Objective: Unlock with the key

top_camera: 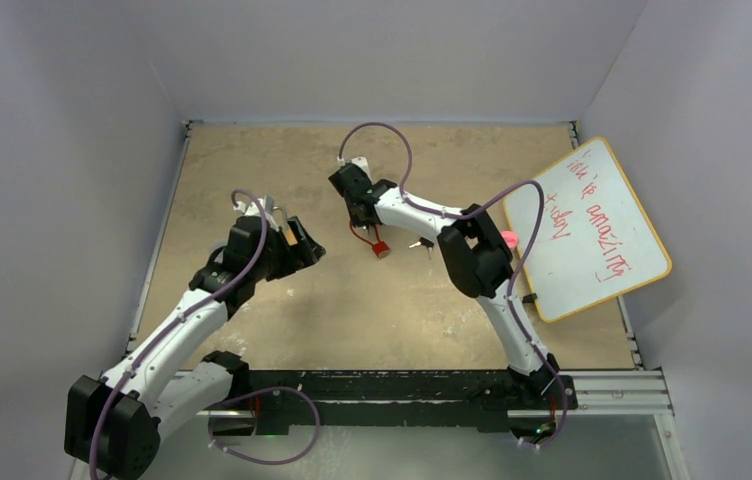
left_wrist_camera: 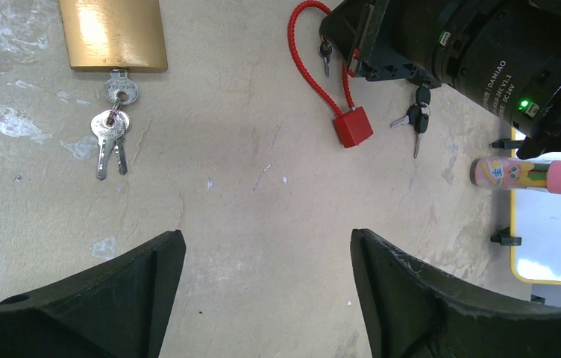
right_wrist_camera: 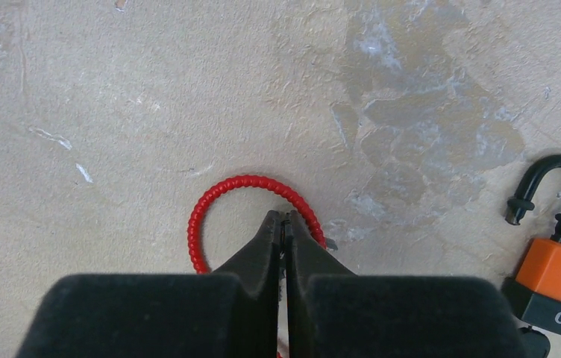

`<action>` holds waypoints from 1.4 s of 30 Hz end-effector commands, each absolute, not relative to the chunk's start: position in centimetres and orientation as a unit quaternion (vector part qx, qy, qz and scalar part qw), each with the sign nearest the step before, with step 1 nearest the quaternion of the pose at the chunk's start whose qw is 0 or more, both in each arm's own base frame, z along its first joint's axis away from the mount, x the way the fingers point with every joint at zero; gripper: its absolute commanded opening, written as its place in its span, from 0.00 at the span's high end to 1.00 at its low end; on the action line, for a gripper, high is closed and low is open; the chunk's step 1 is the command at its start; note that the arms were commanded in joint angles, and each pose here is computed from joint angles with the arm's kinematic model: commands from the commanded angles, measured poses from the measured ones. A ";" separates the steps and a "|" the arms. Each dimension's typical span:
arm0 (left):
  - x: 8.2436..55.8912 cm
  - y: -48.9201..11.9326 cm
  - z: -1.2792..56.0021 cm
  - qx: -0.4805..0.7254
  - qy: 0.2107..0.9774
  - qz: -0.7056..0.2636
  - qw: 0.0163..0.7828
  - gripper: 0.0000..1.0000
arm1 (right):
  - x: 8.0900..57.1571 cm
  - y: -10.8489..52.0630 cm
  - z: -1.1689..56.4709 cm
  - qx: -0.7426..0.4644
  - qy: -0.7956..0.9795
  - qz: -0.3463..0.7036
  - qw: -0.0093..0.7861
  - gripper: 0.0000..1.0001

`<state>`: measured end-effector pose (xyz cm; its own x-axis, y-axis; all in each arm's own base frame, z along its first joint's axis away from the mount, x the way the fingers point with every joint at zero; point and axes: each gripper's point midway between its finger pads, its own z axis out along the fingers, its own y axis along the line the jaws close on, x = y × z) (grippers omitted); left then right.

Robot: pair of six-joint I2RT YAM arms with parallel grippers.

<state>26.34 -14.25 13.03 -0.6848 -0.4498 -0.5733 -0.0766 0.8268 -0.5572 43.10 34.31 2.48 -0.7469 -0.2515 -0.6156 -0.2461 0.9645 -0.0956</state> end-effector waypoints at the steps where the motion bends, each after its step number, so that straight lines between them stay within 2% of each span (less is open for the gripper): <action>1: 26.5 -14.4 13.9 -0.155 0.871 -0.270 0.379 0.16 | 42.4 33.6 1.8 -0.125 0.941 -0.011 0.313 1.00; 6: 26.4 -15.0 13.8 -0.152 0.868 -0.287 0.375 0.16 | 42.2 34.3 5.5 -0.109 0.936 0.027 0.335 1.00; 15: 25.9 -16.9 14.3 -0.174 0.850 -0.354 0.349 0.16 | 39.1 35.8 14.4 -0.079 0.918 0.194 0.336 1.00; 21: 26.6 -18.0 19.1 -0.269 0.788 -0.440 0.337 0.16 | 34.4 35.7 17.8 -0.118 0.891 0.292 0.328 1.00; 25: 27.1 -18.4 22.6 -0.308 0.744 -0.489 0.334 0.15 | 30.8 36.0 22.3 -0.157 0.842 0.385 0.345 1.00; 28: 26.7 -19.2 23.5 -0.333 0.726 -0.525 0.293 0.15 | 28.0 36.8 25.7 -0.200 0.785 0.464 0.358 1.00; 32: 25.1 -20.8 23.0 -0.396 0.704 -0.565 0.169 0.12 | 26.1 36.9 28.3 -0.228 0.736 0.512 0.380 1.00; 36: 23.9 -22.3 23.4 -0.411 0.670 -0.614 0.069 0.11 | 24.7 37.8 28.7 -0.257 0.708 0.550 0.362 1.00; 42: 23.7 -22.7 24.3 -0.416 0.668 -0.615 0.042 0.23 | 23.7 38.6 28.9 -0.287 0.690 0.566 0.348 1.00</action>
<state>24.19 -22.13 20.93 -0.6383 -0.6791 0.3624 -0.4877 -0.0075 -0.8730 25.10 37.74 27.14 -0.6372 0.0067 -0.7707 -0.7319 0.3080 0.6079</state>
